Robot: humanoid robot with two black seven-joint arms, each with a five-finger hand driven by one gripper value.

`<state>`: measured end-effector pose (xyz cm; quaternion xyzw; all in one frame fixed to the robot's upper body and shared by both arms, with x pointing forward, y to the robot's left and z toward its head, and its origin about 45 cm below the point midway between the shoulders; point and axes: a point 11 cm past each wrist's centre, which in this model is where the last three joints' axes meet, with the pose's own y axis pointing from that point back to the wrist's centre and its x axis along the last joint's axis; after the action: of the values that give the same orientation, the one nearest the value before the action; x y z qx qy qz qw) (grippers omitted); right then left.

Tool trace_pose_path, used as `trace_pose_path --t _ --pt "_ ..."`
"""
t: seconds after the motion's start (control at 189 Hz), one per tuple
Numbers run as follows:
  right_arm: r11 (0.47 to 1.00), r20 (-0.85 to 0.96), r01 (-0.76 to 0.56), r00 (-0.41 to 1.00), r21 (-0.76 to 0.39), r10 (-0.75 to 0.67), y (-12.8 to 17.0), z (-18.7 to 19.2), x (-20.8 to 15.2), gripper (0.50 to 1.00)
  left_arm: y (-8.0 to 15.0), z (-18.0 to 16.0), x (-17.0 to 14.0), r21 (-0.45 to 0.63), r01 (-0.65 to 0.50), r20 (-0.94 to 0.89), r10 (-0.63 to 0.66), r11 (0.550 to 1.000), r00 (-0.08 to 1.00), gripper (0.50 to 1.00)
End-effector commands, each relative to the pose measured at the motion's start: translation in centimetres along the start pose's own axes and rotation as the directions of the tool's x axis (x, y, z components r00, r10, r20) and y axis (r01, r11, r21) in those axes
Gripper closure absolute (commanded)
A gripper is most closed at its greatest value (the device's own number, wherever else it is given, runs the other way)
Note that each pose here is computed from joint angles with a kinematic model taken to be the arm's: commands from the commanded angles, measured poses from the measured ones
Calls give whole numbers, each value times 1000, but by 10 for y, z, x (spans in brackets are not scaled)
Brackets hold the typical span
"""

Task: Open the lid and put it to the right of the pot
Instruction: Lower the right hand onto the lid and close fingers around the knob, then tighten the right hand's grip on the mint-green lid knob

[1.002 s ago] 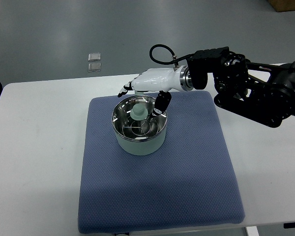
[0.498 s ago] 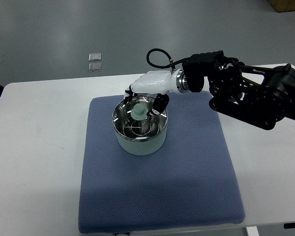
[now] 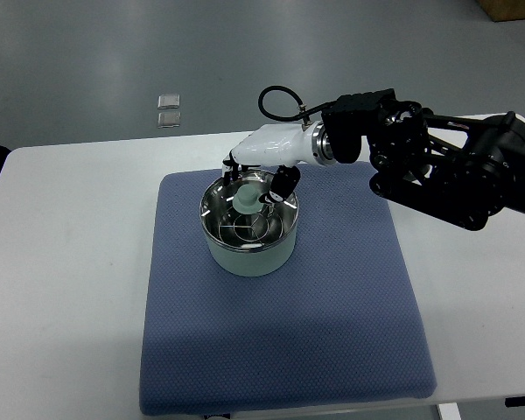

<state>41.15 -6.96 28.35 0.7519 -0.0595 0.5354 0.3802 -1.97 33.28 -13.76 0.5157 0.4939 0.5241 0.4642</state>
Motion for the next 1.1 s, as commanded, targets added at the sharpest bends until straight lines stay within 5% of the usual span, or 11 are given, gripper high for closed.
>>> trace_pose_path --t 0.0,0.837,1.097 --pt "1000 0 0 1000 14 0 -3 -6 1 773 0 0 0 0 0 0 0 1000 1000 500" --pt "1000 -4 7 1000 9 -7 -6 -9 1 775 0 0 0 0 0 0 0 1000 1000 500" --pt "1000 -7 18 1000 6 -18 -6 -9 -1 812 0 0 0 0 0 0 0 1000 1000 500"
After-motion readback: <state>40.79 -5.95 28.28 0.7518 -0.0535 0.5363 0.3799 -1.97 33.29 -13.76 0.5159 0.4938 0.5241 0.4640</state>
